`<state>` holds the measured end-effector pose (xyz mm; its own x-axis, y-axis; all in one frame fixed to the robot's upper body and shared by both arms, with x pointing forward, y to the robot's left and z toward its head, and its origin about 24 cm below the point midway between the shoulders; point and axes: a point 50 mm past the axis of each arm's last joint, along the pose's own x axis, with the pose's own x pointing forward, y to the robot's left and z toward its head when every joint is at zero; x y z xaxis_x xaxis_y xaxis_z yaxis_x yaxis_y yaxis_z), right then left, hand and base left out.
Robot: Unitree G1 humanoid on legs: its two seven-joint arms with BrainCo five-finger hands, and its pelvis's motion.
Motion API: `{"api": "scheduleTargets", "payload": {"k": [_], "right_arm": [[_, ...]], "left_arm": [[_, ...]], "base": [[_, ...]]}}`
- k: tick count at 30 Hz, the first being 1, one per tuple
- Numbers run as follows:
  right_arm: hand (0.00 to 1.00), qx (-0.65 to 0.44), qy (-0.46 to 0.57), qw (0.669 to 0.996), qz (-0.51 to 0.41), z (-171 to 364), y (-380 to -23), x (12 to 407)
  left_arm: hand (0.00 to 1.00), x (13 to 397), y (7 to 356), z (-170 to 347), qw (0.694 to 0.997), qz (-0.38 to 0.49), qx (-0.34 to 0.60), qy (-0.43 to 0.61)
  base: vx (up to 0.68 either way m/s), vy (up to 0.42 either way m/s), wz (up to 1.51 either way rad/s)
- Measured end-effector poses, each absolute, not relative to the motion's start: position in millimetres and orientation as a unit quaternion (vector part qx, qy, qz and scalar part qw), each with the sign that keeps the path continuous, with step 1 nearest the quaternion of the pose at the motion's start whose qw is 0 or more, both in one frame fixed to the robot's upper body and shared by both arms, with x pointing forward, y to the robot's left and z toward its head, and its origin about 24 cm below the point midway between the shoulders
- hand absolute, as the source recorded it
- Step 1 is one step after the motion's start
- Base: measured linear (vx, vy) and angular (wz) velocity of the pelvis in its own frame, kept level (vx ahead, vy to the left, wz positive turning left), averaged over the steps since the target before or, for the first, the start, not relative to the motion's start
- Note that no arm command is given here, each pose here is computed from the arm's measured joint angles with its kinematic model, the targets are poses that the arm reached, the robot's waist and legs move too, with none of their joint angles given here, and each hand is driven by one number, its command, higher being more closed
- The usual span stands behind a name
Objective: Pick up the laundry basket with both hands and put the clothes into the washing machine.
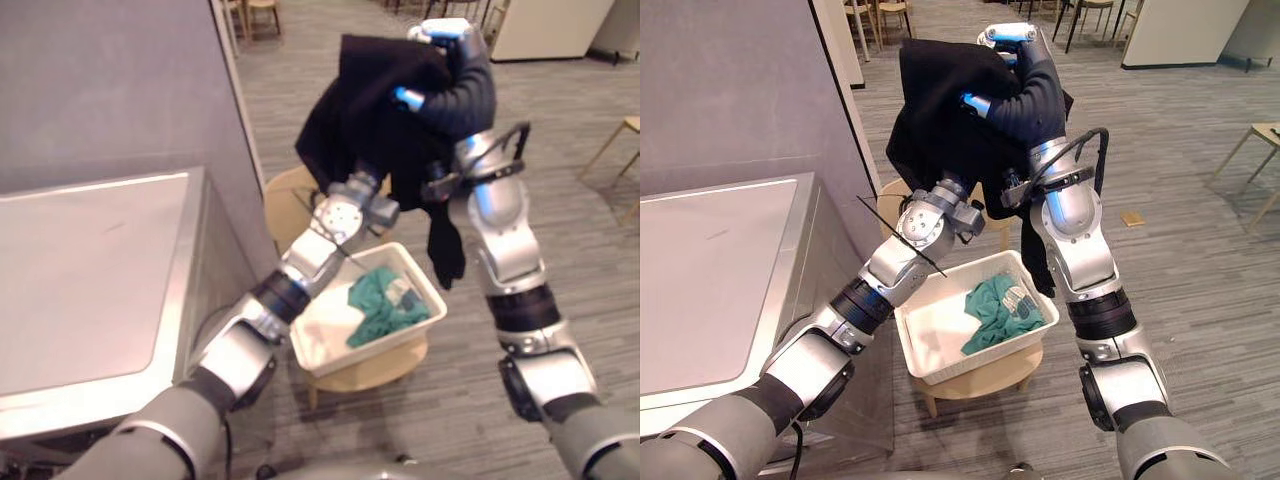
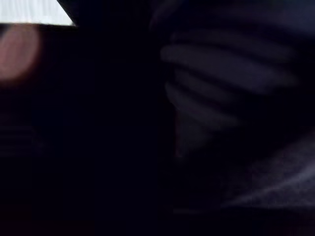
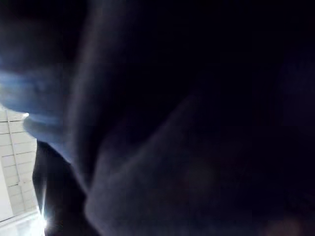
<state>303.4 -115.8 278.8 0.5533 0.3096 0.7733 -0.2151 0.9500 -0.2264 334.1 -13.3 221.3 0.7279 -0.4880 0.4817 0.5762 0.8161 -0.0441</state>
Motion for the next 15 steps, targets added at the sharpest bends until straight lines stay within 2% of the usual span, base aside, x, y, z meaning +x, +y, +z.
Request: {"api": "scheduleTargets", "payload": {"k": [5, 6, 12, 15], "right_arm": [[1.0, -0.046, -0.463, 0.872, 0.152, 276.2, -117.0, 295.2], [0.0, -0.044, -0.462, 0.873, 0.151, 274.5, -117.6, 294.6], [0.0, -0.034, -0.452, 0.884, 0.112, 256.6, -144.0, 284.2], [0.0, -0.035, -0.439, 0.896, 0.06, 243.3, -171.6, 276.6]], "left_arm": [[1.0, 330.1, -14.2, 227.3, 0.919, -0.293, -0.1, -0.243], [1.0, 330.2, -14.0, 227.3, 0.92, -0.291, -0.098, -0.244], [1.0, 335.5, -1.7, 231.4, 0.925, -0.264, -0.095, -0.255], [1.0, 335.7, 20.4, 236.8, 0.925, -0.232, -0.114, -0.279]], "base": [[0.02, 0.008, -0.09], [0.01, 0.008, -0.03], [0.0, 0.0, 0.0], [0.0, 0.0, 0.0]]}}
